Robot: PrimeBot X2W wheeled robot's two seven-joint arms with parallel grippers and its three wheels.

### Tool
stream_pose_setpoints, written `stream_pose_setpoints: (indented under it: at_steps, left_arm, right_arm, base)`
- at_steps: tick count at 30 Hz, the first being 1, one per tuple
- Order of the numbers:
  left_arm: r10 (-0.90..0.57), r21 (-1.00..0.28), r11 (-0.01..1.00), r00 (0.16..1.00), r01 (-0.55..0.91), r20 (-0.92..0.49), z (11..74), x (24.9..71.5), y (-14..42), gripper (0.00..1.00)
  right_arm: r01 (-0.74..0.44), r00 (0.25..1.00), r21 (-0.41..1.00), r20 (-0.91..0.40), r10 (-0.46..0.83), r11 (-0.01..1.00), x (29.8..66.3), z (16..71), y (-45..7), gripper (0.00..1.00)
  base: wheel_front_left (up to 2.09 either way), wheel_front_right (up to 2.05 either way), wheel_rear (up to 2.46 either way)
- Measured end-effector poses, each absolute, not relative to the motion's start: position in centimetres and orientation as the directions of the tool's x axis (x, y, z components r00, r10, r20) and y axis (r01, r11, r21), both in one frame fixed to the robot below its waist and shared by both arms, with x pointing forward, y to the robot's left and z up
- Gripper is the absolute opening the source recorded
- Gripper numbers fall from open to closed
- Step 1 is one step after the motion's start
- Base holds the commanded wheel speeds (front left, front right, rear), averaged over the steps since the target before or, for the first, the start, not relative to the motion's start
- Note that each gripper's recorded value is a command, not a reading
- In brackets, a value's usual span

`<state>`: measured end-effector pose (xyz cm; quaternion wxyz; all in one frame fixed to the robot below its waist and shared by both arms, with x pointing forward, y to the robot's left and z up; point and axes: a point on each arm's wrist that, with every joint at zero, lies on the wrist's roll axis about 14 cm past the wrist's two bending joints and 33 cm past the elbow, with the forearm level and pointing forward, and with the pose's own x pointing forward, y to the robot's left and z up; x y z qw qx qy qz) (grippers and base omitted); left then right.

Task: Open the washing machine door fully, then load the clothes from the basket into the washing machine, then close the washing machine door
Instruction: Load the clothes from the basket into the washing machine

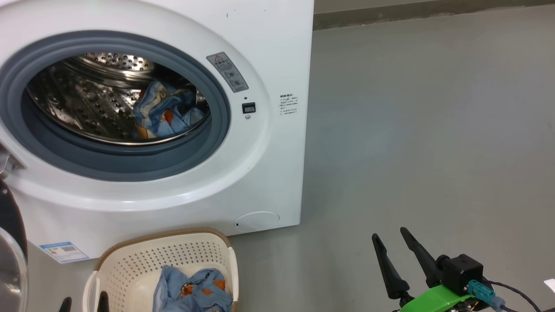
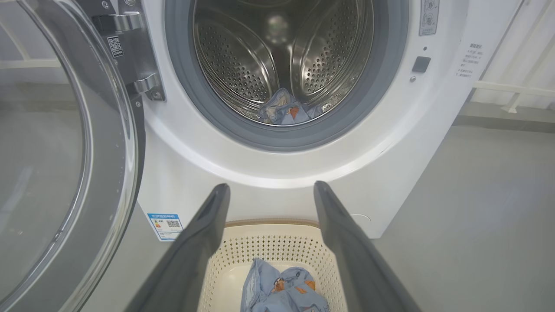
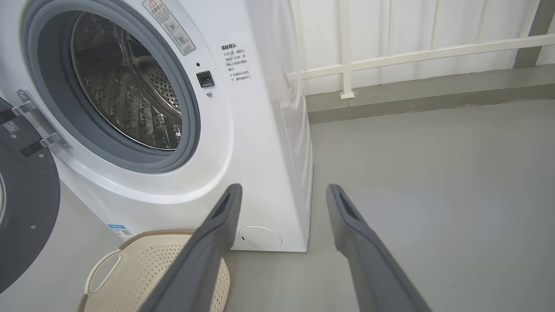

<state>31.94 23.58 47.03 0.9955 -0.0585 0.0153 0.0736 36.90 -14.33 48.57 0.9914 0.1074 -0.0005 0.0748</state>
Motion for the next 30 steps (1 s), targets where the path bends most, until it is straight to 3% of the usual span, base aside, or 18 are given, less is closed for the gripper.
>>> stream_pose_setpoints:
  at_steps: [15,30]
  left_arm:
    - [0.154,-0.123,0.979,0.986,-0.162,-0.07,46.2,31.6,23.7,1.0]
    - [0.129,-0.149,0.975,0.965,-0.166,-0.227,41.2,32.2,23.2,1.0]
  right_arm:
    - [-0.14,0.989,0.218,-0.014,0.146,0.966,36.6,47.5,-14.4,1.0]
    - [-0.129,0.984,0.23,-0.093,0.153,0.965,37.1,44.9,-14.1,1.0]
  base:
    - [0.0,0.0,0.0]
    - [0.0,0.0,0.0]
